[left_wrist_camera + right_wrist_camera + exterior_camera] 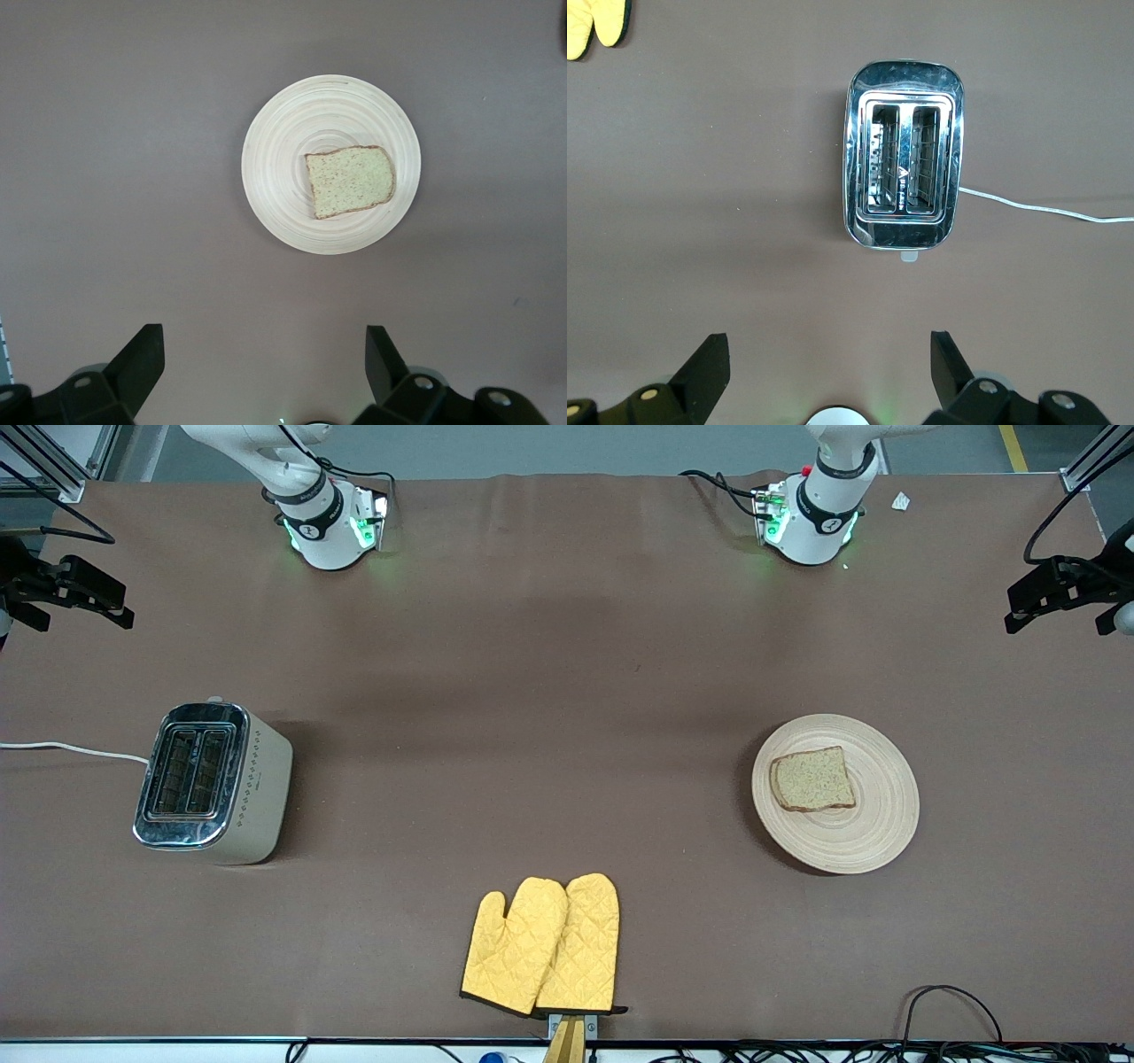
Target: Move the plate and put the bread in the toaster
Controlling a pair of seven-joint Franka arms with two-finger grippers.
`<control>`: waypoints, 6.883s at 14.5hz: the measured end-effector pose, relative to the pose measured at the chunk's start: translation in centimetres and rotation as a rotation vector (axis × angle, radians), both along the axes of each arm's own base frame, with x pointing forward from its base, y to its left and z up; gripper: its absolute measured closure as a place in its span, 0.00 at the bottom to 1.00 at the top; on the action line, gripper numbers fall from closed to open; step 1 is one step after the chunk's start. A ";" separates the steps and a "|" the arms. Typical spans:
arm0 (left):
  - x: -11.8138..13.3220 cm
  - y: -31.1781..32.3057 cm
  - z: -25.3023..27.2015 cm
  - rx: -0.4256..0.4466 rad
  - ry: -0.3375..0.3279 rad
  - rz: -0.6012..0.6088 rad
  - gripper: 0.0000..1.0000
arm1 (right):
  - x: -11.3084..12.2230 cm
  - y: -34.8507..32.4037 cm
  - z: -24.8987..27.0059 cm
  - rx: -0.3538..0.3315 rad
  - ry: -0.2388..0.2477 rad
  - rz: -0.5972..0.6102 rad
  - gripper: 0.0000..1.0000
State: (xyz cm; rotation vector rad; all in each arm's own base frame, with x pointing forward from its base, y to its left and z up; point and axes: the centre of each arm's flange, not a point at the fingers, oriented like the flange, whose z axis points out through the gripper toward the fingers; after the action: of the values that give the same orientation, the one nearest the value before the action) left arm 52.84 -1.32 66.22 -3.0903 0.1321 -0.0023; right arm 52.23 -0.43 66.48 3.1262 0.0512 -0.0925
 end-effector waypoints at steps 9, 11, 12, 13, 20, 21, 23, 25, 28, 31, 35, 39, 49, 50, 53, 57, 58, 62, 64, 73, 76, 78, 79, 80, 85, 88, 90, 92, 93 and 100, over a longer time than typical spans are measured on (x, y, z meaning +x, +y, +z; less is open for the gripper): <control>0.5 0.4 -0.9 -0.095 0.019 -0.014 0.00 | 0.0 0.0 0.0 0.000 0.000 0.000 0.00; 2.5 1.8 -3.7 -0.168 0.051 0.017 0.00 | 0.0 0.0 0.0 0.000 0.000 0.000 0.00; 4.1 3.2 -5.9 -0.198 0.055 0.046 0.00 | 0.0 0.0 0.0 0.000 0.000 0.000 0.00; 5.7 4.8 -8.4 -0.235 0.061 0.078 0.00 | 0.0 0.0 0.0 0.000 0.000 0.000 0.00; 11.4 16.9 -27.8 -0.622 0.099 0.194 0.00 | 0.0 0.0 0.0 0.000 0.000 -0.001 0.00; 11.6 17.8 -30.1 -0.653 0.101 0.189 0.00 | 0.0 0.0 0.0 0.000 0.000 -0.001 0.00; 11.8 19.0 -34.2 -0.686 0.104 0.149 0.00 | 0.0 0.0 0.0 0.000 0.000 -0.001 0.00; 11.9 20.7 -37.6 -0.703 0.091 0.097 0.01 | 0.0 0.0 0.0 0.000 0.000 -0.001 0.00; 11.7 24.1 -43.1 -0.738 0.061 -0.005 0.04 | 0.0 0.0 0.0 0.000 0.000 -0.001 0.00; 11.2 25.2 -47.6 -0.776 0.038 -0.059 0.17 | 0.0 0.0 0.0 0.001 0.000 -0.001 0.00; 10.9 23.9 -50.9 -0.858 0.050 -0.047 0.26 | 0.0 0.0 0.0 0.001 0.000 -0.001 0.00; 10.5 22.6 -50.9 -0.915 0.104 -0.074 0.34 | 0.0 0.0 0.0 0.001 0.000 -0.001 0.00; 10.2 22.2 -51.0 -0.951 0.124 -0.077 0.89 | 0.0 0.0 0.0 0.003 0.001 -0.001 0.00; 10.3 22.2 -50.9 -0.951 0.122 -0.080 0.89 | 0.0 0.0 0.0 0.003 0.001 -0.001 0.00; 11.5 20.5 -49.8 -0.970 0.103 -0.116 0.89 | 0.0 0.0 0.0 0.003 0.001 -0.001 0.00; 14.2 14.9 -46.5 -1.017 0.093 -0.159 0.90 | -0.1 -0.1 -0.1 0.003 0.005 -0.002 0.00; 14.8 13.2 -45.1 -1.026 0.101 -0.148 0.90 | -0.1 -0.1 -0.1 0.003 0.006 -0.002 0.00; 17.0 6.3 -38.8 -1.042 0.119 -0.100 0.90 | -0.1 -0.1 -0.1 0.003 0.010 -0.002 0.00; 17.5 3.4 -37.5 -1.051 0.112 -0.098 0.90 | -0.1 0.1 -0.2 0.004 0.011 0.001 0.00; 16.1 -16.6 -40.1 -1.008 0.145 -0.151 0.90 | 4.1 6.6 -8.7 0.119 0.084 -0.211 0.00; 14.7 -21.7 -41.8 -1.028 0.167 -0.160 0.90 | 7.0 10.8 -17.2 0.142 0.124 -0.230 0.00; 13.8 -24.4 -43.3 -1.029 0.175 -0.158 0.90 | 8.6 13.0 -23.0 0.186 0.174 -0.242 0.00; 13.4 -25.6 -44.1 -1.028 0.171 -0.147 0.90 | 9.2 13.7 -25.3 0.203 0.194 -0.250 0.00; 12.8 -26.9 -45.0 -1.030 0.167 -0.130 0.90 | 9.5 13.9 -26.8 0.209 0.208 -0.257 0.00; 9.8 -30.9 -49.4 -1.095 0.129 -0.103 0.90 | 10.1 15.1 -29.8 0.241 0.247 -0.323 0.00; 8.4 -30.4 -53.0 -1.152 0.110 -0.121 0.83 | 9.4 20.5 -30.4 0.222 0.227 -0.388 0.00; 8.6 -29.8 -53.6 -1.157 0.104 -0.107 0.64 | 8.3 25.1 -31.4 0.206 0.214 -0.412 0.00; 9.4 -28.6 -53.3 -1.157 0.088 -0.087 0.43 | 7.3 27.8 -33.5 0.186 0.198 -0.398 0.00; 10.0 -27.8 -52.9 -1.153 0.081 -0.065 0.34 | 6.9 28.7 -34.8 0.157 0.187 -0.374 0.00; 15.6 -15.1 -42.0 -1.082 0.057 -0.055 0.00 | 5.3 33.0 -42.5 0.084 0.146 -0.302 0.02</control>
State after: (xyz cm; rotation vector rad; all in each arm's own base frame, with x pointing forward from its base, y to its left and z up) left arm 68.44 -16.44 24.26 -4.1655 0.3025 0.0185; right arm 57.52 32.55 24.00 3.1772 -0.4264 -0.3292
